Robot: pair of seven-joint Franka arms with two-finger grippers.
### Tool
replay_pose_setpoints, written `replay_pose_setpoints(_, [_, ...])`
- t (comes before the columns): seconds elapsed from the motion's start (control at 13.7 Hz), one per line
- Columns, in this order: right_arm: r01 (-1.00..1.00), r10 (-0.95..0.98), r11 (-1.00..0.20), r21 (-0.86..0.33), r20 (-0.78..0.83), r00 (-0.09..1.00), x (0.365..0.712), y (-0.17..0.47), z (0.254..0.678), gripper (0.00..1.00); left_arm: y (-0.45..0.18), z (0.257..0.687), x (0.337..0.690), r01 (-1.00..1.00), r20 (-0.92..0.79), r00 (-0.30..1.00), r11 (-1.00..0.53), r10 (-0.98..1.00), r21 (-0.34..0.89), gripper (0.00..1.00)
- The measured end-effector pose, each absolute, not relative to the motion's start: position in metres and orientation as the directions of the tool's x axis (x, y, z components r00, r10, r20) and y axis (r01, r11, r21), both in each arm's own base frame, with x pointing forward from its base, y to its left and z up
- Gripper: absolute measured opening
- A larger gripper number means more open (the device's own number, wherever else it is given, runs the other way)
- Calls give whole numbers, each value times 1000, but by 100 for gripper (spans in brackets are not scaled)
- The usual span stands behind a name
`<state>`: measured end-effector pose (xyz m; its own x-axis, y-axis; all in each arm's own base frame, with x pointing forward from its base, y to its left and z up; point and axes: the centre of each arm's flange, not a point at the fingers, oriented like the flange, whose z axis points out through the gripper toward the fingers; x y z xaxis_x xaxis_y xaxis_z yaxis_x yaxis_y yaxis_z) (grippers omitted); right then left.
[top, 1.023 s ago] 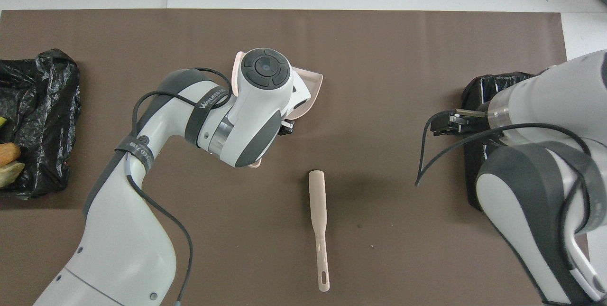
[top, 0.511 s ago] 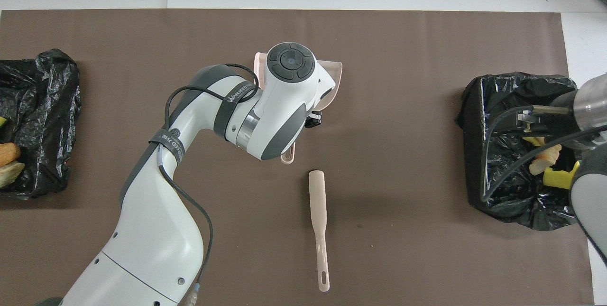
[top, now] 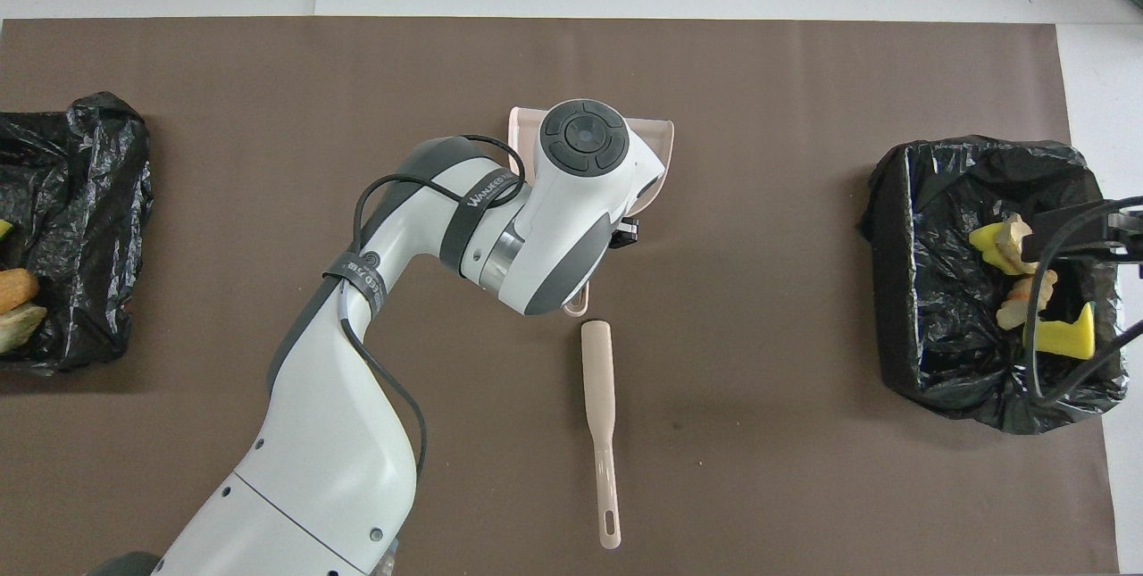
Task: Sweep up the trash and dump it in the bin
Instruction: 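Lower the dustpan to the table center while the right gripper retracts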
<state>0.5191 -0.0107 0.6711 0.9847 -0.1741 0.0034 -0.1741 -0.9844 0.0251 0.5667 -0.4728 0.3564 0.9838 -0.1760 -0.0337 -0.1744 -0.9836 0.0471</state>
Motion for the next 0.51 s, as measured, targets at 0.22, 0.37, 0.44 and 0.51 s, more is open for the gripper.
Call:
replay_pose_setpoints(0.22, [-155,-155,-988,25,-1,988,518,-21,671,100,-481,352,567,-161,-21,986,-982,-164,95,32])
replay_pose_setpoints(0.37, [-152,-152,-988,25,-1,988,518,-21,670,100,-481,349,567,-155,-28,987,-983,-158,100,32])
replay_pose_setpoints(0.44, [-151,-151,-988,25,-1,989,519,-20,670,100,-480,349,568,-154,-28,987,-983,-158,99,32])
replay_pose_setpoints(0.51, [-149,-149,-989,24,-1,989,519,-20,670,100,-479,349,568,-153,-28,987,-983,-156,98,32])
